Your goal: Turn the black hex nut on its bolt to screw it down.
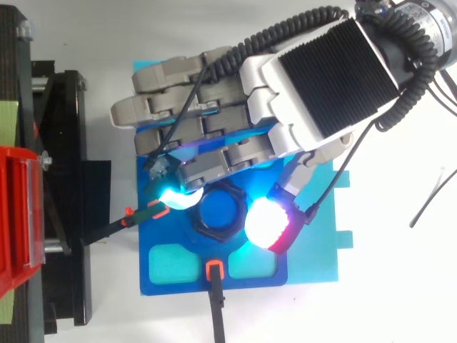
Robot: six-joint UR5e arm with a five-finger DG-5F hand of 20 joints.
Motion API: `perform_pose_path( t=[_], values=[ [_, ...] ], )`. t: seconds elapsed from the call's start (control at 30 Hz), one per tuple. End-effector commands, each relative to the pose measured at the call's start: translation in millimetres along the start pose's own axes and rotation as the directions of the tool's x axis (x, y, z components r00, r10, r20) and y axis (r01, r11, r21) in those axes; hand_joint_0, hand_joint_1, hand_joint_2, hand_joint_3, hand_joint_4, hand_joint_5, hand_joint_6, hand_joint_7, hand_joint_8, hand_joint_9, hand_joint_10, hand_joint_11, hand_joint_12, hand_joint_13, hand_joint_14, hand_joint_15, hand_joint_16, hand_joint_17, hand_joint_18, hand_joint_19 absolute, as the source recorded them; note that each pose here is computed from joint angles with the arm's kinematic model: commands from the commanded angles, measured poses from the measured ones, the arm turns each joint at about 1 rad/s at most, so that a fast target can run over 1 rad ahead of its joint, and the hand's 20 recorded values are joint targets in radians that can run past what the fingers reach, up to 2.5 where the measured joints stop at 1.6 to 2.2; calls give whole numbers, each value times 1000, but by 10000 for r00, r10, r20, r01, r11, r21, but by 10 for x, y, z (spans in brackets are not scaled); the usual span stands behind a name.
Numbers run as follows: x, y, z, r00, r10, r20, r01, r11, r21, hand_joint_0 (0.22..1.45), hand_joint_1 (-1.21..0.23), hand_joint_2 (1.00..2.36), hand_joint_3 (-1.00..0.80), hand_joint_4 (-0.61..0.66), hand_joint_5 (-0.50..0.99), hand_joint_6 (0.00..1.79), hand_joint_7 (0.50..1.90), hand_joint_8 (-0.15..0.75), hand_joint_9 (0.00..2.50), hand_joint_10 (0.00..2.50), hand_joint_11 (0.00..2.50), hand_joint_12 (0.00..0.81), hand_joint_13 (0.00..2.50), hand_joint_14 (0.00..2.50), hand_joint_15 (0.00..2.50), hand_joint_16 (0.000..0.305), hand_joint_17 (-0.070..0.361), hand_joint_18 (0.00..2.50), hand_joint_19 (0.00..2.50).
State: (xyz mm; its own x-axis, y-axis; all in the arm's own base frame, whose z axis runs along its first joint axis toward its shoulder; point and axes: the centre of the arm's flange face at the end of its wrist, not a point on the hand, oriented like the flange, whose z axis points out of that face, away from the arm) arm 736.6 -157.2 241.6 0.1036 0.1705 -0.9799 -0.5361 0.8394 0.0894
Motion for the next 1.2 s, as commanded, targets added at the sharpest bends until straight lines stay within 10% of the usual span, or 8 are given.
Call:
perform_pose_path(
  t=[0.0, 0.3, 0.47, 0.87, 1.17],
  values=[
    [-13, -22, -31, 10000, -23, -1, 23, 10000, -37, 499, -439, 1000, -500, 269, -110, 500, 1146, 315, 490, 5, 208, 372, 166, 0, 0, 51, 114, 51, 107],
    [-25, -104, -126, 10000, -56, -27, 56, 10000, -36, 501, -440, 1000, -500, 268, -110, 500, 1146, 315, 490, 5, 207, 370, 167, 1, 0, 50, 113, 53, 98],
    [217, -215, -220, 9998, 40, -190, -42, 10000, -64, 501, -439, 1000, -500, 272, -110, 500, 1146, 314, 491, 5, 207, 370, 167, 0, 0, 50, 113, 54, 108],
    [-164, -253, 11, 9996, 148, 251, -122, 9946, -1027, 502, -440, 1000, -500, 268, -111, 501, 1143, 315, 491, 5, 208, 370, 165, 0, 0, 50, 112, 54, 104],
    [-184, -218, 67, 9993, 58, 374, -16, 9937, -1119, 500, -439, 1000, -500, 270, -111, 500, 1140, 315, 486, 7, 200, 369, 164, 0, 0, 50, 112, 45, 110]
  ],
)
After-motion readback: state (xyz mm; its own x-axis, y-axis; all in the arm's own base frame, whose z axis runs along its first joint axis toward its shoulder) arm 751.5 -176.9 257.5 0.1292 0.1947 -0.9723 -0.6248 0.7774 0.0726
